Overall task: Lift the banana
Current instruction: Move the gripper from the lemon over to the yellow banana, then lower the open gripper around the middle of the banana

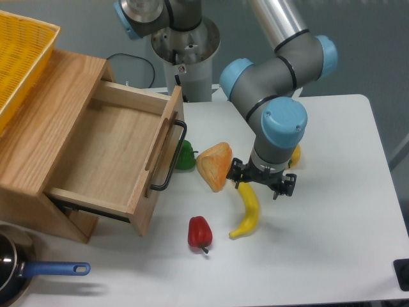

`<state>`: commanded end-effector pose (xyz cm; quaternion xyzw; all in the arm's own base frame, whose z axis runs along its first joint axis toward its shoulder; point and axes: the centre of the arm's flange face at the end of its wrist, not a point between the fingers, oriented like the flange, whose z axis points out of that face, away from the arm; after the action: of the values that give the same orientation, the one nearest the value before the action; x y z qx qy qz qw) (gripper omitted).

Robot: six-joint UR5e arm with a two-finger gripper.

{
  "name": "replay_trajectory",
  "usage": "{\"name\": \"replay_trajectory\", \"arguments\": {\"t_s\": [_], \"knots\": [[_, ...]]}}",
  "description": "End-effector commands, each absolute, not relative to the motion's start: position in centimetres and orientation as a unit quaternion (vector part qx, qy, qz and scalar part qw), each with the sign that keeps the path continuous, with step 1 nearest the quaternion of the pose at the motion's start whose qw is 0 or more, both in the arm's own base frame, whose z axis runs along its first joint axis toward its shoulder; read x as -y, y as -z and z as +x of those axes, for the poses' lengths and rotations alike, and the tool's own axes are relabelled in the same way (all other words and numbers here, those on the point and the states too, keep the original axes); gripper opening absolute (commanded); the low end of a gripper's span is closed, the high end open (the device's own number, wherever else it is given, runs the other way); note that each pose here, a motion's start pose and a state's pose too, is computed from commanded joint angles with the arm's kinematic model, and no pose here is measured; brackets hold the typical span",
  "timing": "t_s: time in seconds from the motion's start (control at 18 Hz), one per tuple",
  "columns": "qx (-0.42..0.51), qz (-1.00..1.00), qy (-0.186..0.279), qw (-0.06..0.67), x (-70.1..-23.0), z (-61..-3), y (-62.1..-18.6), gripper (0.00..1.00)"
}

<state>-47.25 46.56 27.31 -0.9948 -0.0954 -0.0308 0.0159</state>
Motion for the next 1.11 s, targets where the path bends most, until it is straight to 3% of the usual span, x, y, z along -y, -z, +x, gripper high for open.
{"name": "replay_trajectory", "arguments": {"t_s": [1.11], "knots": [[0.081, -0.996, 0.013, 0.017, -48.7, -48.4, -21.3, 1.00]]}}
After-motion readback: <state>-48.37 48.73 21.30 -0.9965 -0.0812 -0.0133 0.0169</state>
